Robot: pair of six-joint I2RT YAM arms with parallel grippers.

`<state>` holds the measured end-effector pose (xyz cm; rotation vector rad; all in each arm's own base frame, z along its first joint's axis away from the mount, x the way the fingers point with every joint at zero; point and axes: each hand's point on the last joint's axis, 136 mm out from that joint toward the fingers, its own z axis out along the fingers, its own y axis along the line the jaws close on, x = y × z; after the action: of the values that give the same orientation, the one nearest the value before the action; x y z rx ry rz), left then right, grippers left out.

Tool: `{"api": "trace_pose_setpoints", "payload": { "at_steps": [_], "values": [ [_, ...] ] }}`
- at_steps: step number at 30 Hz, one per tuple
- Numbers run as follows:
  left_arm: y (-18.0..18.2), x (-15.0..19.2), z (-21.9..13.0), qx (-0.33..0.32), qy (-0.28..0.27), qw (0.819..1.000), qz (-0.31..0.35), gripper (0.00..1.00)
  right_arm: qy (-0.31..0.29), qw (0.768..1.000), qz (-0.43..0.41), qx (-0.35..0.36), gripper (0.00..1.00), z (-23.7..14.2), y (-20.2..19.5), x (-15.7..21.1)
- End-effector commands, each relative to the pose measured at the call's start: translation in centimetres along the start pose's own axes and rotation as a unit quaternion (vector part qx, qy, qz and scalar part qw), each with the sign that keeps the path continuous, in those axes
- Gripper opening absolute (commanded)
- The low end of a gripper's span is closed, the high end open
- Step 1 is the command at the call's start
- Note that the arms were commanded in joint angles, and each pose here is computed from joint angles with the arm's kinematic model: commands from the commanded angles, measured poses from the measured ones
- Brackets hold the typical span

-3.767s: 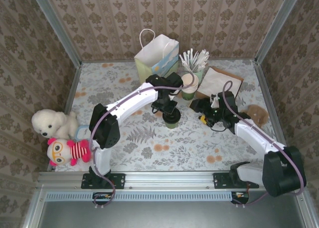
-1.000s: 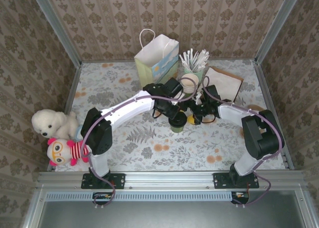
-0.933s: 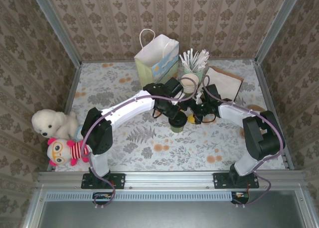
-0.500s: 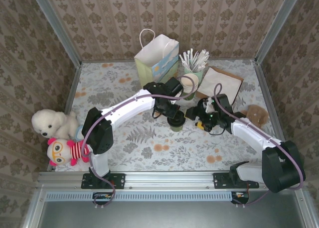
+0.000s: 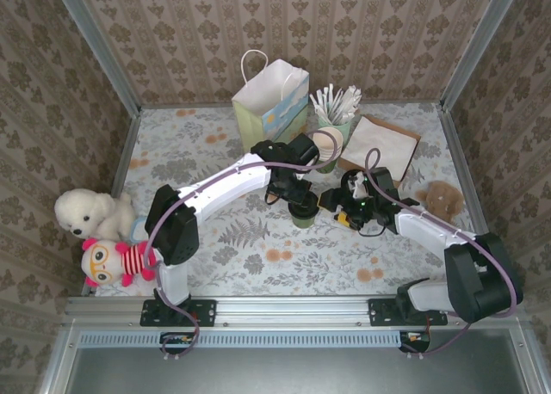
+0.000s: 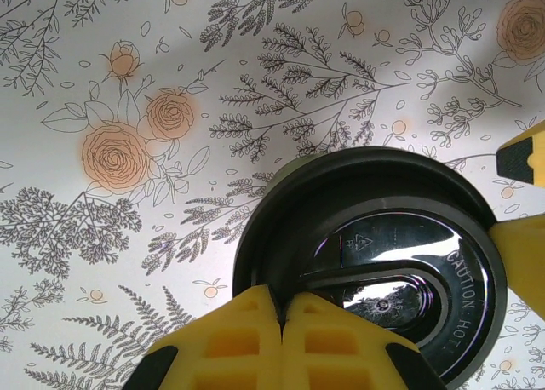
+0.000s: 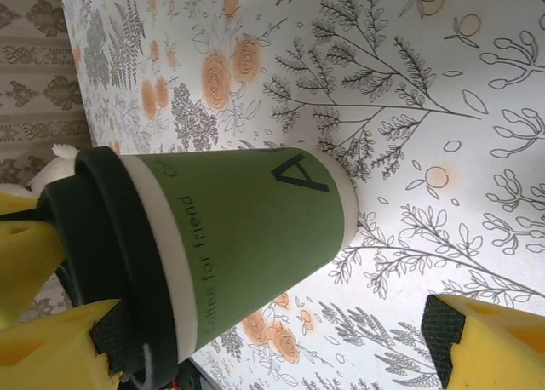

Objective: Pack the takeout coffee

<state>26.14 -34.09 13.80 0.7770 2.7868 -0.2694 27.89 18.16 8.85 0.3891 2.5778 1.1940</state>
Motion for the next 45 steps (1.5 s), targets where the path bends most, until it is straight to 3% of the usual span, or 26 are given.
{"api": "trace_pose_setpoints", "payload": {
  "at_steps": [1, 6, 13, 16, 25, 31, 35, 45],
  "values": [
    [-0.1, 1.5, 1.0, -0.004, 0.033, 0.999, -0.011, 0.0, 0.006, 1.0, 0.008, 0.01, 0.9, 0.4, -1.2, 0.8],
    [-0.1, 1.9, 1.5, -0.006, 0.034, 0.999, -0.026, 0.0, 0.003, 0.998, 0.022, 0.052, 0.91, 0.3, -3.5, 1.6],
    [-0.1, 5.5, 5.7, 0.017, 0.081, 0.995, -0.062, 0.0, 0.036, 0.991, 0.068, 0.111, 0.91, 1.7, -8.7, 4.4],
    [-0.3, 4.7, 5.4, 0.013, 0.076, 0.996, -0.048, 0.0, 0.04, 0.992, 0.062, 0.101, 0.9, 1.9, -7.7, 3.8],
    [0.3, 0.5, 0.0, -0.011, 0.017, 0.999, -0.044, 0.0, -0.014, 1.0, -0.003, 0.018, 0.93, -1.4, 0.6, 0.0],
    [0.1, 0.2, -0.2, -0.008, 0.015, 0.998, -0.064, 0.01, -0.013, 0.998, -0.009, -0.066, 0.96, -1.9, 4.3, -0.2],
    [-0.2, 0.1, -0.2, -0.006, 0.013, 0.998, -0.068, 0.01, -0.011, 0.998, -0.009, -0.061, 0.97, -1.5, 4.1, -0.3],
    [-1.1, -0.6, -1.3, 0.021, -0.003, 0.998, -0.063, 0.14, 0.009, 0.999, 0.001, -0.032, 0.97, 0.1, 2.9, 0.4]
  ]
}}
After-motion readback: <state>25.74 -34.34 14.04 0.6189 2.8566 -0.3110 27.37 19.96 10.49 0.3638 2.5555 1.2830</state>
